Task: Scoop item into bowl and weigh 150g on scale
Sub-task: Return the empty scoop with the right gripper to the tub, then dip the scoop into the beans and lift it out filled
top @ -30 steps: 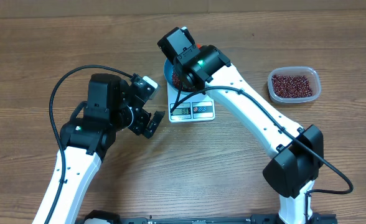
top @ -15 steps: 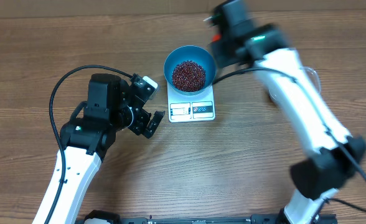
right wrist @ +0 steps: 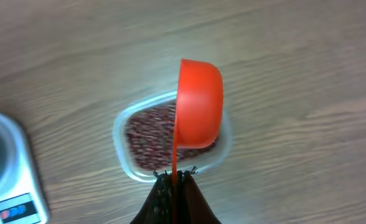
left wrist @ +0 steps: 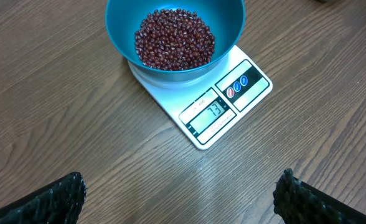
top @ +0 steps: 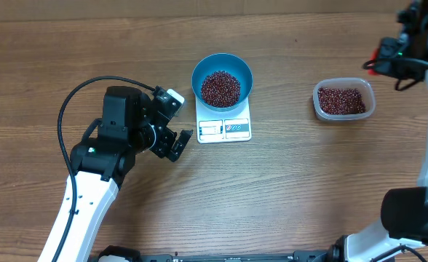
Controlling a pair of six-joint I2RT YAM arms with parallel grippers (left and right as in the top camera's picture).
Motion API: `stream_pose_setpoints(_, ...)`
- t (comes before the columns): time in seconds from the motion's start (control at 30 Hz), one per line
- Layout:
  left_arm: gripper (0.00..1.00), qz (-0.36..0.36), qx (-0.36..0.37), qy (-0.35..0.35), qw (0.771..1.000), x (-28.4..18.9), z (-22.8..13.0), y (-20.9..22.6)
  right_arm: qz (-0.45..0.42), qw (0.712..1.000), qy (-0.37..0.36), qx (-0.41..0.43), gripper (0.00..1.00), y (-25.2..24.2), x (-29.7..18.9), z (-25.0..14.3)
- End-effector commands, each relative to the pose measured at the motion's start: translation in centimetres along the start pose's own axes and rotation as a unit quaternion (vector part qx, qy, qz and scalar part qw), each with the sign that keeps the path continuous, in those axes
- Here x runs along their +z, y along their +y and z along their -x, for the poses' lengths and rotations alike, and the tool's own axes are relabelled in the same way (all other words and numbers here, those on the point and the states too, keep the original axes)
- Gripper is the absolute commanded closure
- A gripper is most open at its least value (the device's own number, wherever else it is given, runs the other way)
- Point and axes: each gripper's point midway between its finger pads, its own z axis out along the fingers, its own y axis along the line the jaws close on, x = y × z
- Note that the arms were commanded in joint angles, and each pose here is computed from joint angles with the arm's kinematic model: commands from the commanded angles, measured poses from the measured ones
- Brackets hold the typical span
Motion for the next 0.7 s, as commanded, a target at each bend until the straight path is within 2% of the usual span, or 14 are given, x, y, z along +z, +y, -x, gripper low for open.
stream_pose_setpoints(0.0, 0.01, 0.006, -0.005, -0.003, 1.000, -0.1, 0.4, 0.4, 0.012, 0.999, 0.043, -0.015, 0.96, -0.4, 2.9, -1.6)
stream_pose_setpoints(0.23, 0.00, 0.007, -0.005, -0.003, 1.000, -0.1, 0.4, 0.4, 0.016, 0.996, 0.080, -0.020, 0.96, -0.6, 7.4, -3.9)
stream_pose_setpoints(0.67, 0.00, 0.006, -0.005, -0.003, 1.000, -0.1, 0.4, 0.4, 0.055, 0.994, 0.094, -0.015, 0.96, 0.6, 11.8, -6.1)
